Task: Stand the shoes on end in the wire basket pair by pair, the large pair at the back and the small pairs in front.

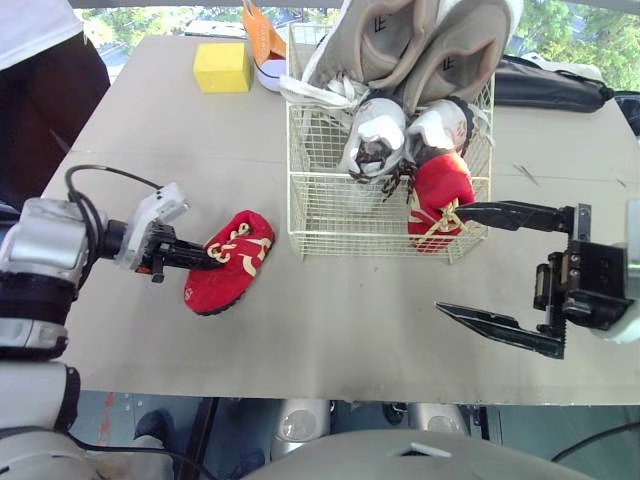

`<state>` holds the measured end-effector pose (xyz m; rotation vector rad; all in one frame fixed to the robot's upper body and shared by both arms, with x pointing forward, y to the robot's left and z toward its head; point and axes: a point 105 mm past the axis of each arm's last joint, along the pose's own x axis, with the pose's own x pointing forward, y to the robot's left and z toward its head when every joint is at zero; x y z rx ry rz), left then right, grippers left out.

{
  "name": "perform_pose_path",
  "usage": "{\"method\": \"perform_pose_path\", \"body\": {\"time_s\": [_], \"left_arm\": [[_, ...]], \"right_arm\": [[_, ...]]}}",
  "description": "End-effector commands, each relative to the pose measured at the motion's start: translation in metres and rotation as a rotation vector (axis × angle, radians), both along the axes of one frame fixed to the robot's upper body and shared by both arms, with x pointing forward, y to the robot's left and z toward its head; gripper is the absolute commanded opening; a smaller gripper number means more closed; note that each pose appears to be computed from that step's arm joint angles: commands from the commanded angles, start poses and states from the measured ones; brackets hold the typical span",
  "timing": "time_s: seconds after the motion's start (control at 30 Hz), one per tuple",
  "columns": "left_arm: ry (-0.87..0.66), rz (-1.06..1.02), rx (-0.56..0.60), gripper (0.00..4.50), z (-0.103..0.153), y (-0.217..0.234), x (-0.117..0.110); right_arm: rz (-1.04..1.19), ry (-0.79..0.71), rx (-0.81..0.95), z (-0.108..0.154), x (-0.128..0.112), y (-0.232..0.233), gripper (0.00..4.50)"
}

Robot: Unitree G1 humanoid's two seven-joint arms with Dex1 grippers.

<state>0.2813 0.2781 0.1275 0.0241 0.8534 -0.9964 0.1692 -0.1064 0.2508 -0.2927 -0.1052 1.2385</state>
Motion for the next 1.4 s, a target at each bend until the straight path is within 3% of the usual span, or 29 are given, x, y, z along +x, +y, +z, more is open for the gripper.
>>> {"method": "perform_pose_path", "body": {"time_s": [0.03, 0.1, 0.17, 0.23, 0.33, 0.53, 0.73, 0.9, 1.13, 1.2, 1.4], "left_arm": [[-0.353, 0.027, -0.203, 0.1, 0.089, -0.029, 0.003], [-0.585, 0.015, -0.29, 0.1, 0.131, -0.049, -0.002], [-0.787, 0.057, -0.305, 0.1, 0.156, -0.065, 0.002], [-1.021, 0.036, -0.199, 0.1, 0.171, -0.092, 0.005], [-1.231, 0.039, -0.203, 0.09, 0.181, -0.129, 0.006], [-1.491, 0.055, -0.296, 0.09, 0.145, -0.153, 0.009], [-1.678, -0.015, -0.226, 0.09, 0.091, -0.16, 0.008], [-1.681, -0.083, -0.177, 0.09, 0.05, -0.164, 0.009], [-1.507, -0.101, -0.224, 0.09, 0.013, -0.168, 0.001], [-1.445, -0.085, -0.238, 1.11, 0.01, -0.165, 0.001], [-1.354, -0.051, -0.283, 3.52, 0.032, -0.148, -0.012]], "right_arm": [[-0.001, -0.024, 0.028, 0.003, 0.004, -0.003, 4.5], [-0.009, -0.014, 0.044, 0.001, 0.009, -0.006, 4.5], [-0.016, -0.009, 0.059, 0.0, 0.014, -0.008, 4.5], [-0.023, -0.003, 0.07, -0.001, 0.018, -0.01, 4.5], [-0.025, 0.001, 0.067, -0.004, 0.022, -0.012, 4.5], [-0.053, -0.019, 0.055, -0.003, 0.021, -0.014, 4.5], [-0.101, -0.037, 0.043, -0.002, 0.016, -0.016, 4.5], [-0.146, -0.04, 0.039, -0.003, 0.011, -0.017, 4.5], [-0.19, -0.021, 0.029, -0.007, 0.006, -0.023, 4.5], [-0.195, -0.012, 0.019, -0.009, 0.006, -0.025, 4.5], [-0.218, -0.01, -0.021, -0.016, 0.011, -0.038, 4.5]]}}
